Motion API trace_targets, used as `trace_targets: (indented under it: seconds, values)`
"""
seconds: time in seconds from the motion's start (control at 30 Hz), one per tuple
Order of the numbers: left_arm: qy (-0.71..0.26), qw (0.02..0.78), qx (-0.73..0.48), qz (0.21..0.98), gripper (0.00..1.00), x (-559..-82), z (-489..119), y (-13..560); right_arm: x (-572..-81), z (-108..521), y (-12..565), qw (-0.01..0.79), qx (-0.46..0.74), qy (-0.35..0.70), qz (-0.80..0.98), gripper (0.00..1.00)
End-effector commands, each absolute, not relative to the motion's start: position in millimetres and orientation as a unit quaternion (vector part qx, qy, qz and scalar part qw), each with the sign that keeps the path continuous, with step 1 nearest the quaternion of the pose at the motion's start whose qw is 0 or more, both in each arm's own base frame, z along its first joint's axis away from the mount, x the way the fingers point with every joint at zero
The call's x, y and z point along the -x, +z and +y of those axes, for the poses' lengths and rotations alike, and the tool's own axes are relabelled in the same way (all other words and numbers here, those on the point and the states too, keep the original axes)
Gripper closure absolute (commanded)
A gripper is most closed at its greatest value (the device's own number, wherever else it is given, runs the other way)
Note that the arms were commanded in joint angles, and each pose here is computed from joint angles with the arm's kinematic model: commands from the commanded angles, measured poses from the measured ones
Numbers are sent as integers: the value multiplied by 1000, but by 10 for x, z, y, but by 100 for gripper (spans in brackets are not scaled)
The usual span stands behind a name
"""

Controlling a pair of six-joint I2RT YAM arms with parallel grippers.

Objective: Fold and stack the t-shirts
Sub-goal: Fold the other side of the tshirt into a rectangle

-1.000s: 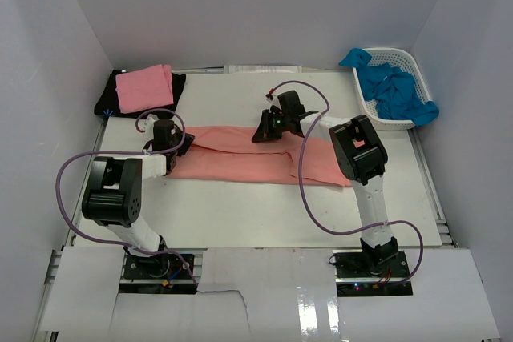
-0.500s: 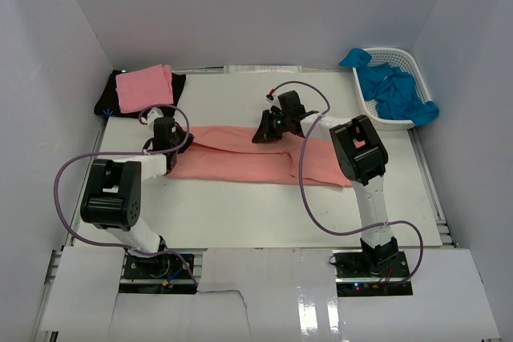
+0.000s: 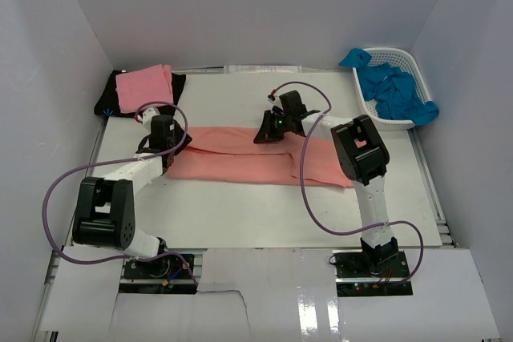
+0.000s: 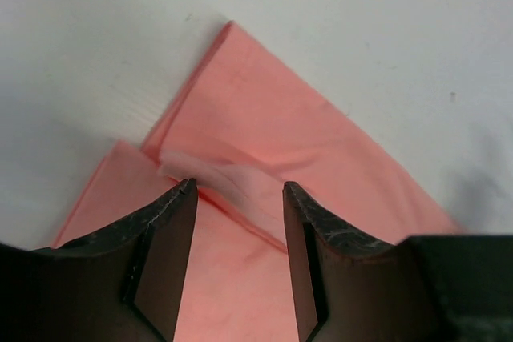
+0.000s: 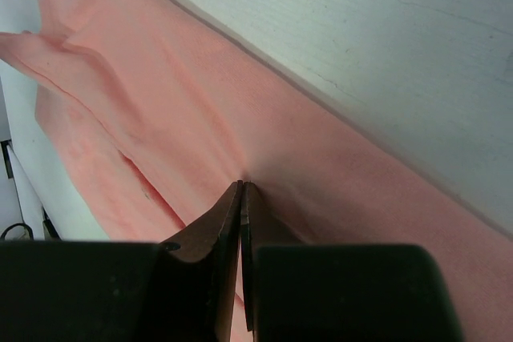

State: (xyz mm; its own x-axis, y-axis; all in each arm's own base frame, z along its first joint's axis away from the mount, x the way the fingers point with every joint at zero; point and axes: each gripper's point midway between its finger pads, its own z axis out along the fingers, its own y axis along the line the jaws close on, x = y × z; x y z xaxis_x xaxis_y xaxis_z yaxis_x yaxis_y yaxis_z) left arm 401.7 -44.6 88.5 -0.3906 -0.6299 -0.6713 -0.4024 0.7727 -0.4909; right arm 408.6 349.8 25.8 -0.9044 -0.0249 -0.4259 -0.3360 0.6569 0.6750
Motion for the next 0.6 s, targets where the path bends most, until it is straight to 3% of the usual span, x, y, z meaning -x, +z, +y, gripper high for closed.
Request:
trace_targets:
  seconds: [0.0,0.33,0.57]
  values:
    - [-56,416,337,843,42,-3814,-251,762,-4009,3274,119,171,88,362,912,92]
    - [-27,417,403,814,46,-3822,90,879,-4008,3255,178,173,94,361,911,92]
    - [-130,425,368,817,47,-4235,50,1108,-3985,3245,190,171,98,361,912,92]
